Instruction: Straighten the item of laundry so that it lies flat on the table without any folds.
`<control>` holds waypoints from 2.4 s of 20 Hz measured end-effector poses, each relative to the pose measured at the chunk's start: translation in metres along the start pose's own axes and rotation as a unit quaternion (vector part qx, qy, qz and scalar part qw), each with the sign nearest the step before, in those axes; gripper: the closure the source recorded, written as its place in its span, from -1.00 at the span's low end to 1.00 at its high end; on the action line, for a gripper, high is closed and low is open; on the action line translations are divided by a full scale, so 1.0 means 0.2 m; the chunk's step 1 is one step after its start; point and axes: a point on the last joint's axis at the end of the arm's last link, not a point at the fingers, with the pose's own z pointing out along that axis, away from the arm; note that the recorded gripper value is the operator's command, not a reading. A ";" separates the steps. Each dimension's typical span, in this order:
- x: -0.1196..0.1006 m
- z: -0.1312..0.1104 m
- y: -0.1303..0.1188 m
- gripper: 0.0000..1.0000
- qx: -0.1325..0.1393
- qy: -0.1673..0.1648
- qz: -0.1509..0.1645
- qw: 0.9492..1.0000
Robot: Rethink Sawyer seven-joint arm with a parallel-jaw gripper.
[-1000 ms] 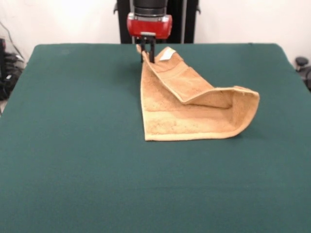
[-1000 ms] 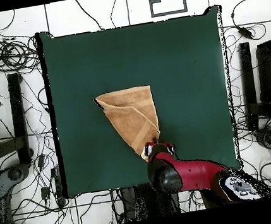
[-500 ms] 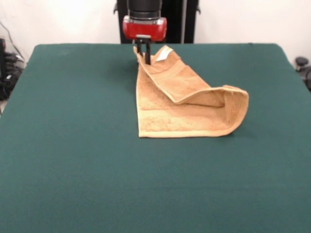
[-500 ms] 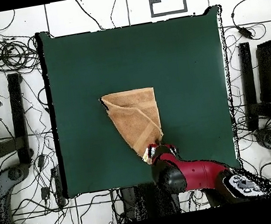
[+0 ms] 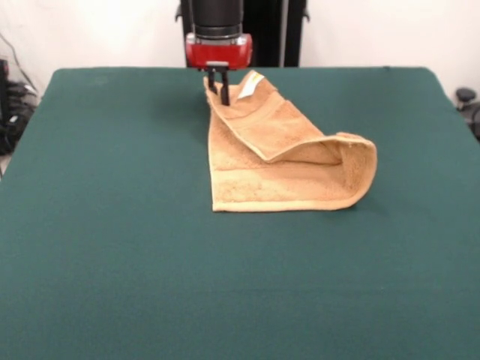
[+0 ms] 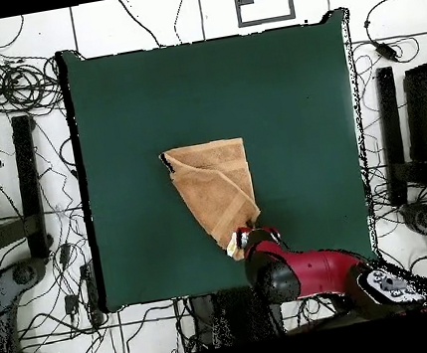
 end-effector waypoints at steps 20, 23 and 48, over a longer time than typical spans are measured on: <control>-0.04 0.09 -0.18 1.00 -0.019 -0.005 -0.021 1.000; -0.04 0.09 -0.18 1.00 -0.022 -0.007 -0.025 0.999; -0.04 0.09 -0.19 -1.00 -0.026 -0.008 -0.031 0.999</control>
